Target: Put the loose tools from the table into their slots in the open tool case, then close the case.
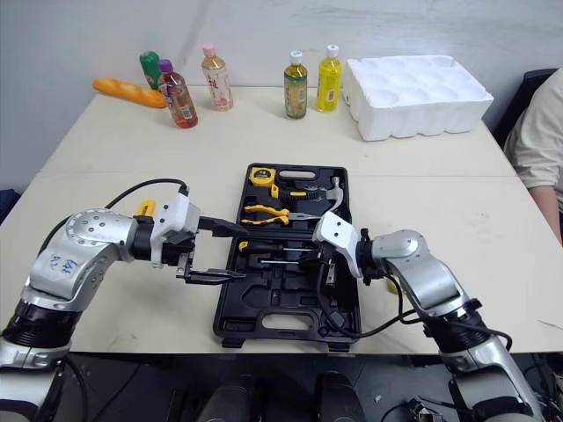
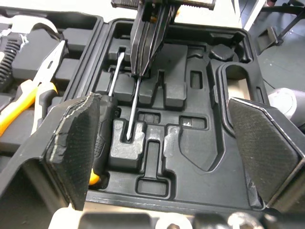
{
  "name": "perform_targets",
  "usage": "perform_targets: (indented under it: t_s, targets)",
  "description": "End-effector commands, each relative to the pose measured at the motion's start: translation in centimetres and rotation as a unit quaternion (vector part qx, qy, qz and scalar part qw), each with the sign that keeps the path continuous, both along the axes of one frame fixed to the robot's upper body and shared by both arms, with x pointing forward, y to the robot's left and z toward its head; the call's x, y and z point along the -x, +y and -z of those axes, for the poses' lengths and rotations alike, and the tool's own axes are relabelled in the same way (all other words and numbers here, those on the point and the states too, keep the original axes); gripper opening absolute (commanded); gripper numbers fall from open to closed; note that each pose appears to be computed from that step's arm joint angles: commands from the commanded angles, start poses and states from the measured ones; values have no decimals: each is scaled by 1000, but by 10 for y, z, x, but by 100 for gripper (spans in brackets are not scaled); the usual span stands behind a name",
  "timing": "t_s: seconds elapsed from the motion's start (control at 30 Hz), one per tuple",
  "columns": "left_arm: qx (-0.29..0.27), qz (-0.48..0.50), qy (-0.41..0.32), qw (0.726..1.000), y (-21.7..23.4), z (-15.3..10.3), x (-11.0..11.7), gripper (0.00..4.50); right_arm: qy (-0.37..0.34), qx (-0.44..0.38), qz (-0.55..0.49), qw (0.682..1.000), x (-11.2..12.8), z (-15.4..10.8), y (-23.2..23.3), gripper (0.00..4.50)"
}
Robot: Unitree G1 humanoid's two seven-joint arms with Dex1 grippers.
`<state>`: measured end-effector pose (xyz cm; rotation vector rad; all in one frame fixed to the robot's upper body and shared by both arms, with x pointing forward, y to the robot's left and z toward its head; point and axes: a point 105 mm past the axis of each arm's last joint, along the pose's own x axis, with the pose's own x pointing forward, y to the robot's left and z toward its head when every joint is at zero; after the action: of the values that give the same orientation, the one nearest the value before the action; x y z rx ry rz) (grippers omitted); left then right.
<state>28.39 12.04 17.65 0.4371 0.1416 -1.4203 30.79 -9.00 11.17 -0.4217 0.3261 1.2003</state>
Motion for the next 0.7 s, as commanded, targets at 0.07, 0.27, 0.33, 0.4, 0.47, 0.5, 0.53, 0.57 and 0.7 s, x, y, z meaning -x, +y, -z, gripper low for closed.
perform_targets:
  t_s: [0.07, 0.27, 0.33, 0.4, 0.47, 0.5, 0.53, 0.57, 0.7]
  targets:
    - [6, 9, -17, 1000, -5, -5, 3, 450, 36, -7, 26, 999, 9, 19, -7, 4]
    - [121, -69, 18, 990, 5, -22, -5, 450, -72, -139, 82, 984, -3, -58, -22, 4]
    - [174, -141, 40, 974, 25, -27, -10, 450, -74, -148, 91, 982, 8, -74, -44, 4]
    - [164, -200, 41, 965, 52, -16, -5, 450, -69, -127, 100, 984, 22, -80, -71, 68]
    - [173, -264, 57, 947, 82, -7, 0, 450, -56, -105, 124, 985, 32, -82, -100, 144]
    - [191, -303, 69, 931, 100, -3, 2, 450, -48, -96, 142, 984, 37, -82, -116, 202]
    - [210, -351, 79, 909, 123, 2, 3, 450, -42, -86, 167, 981, 40, -82, -135, 254]
    - [224, -392, 84, 888, 144, 8, 6, 450, -38, -78, 193, 977, 42, -82, -151, 289]
    - [220, -533, 68, 814, 218, 26, 35, 450, -43, -43, 292, 955, 49, -84, -214, 447]
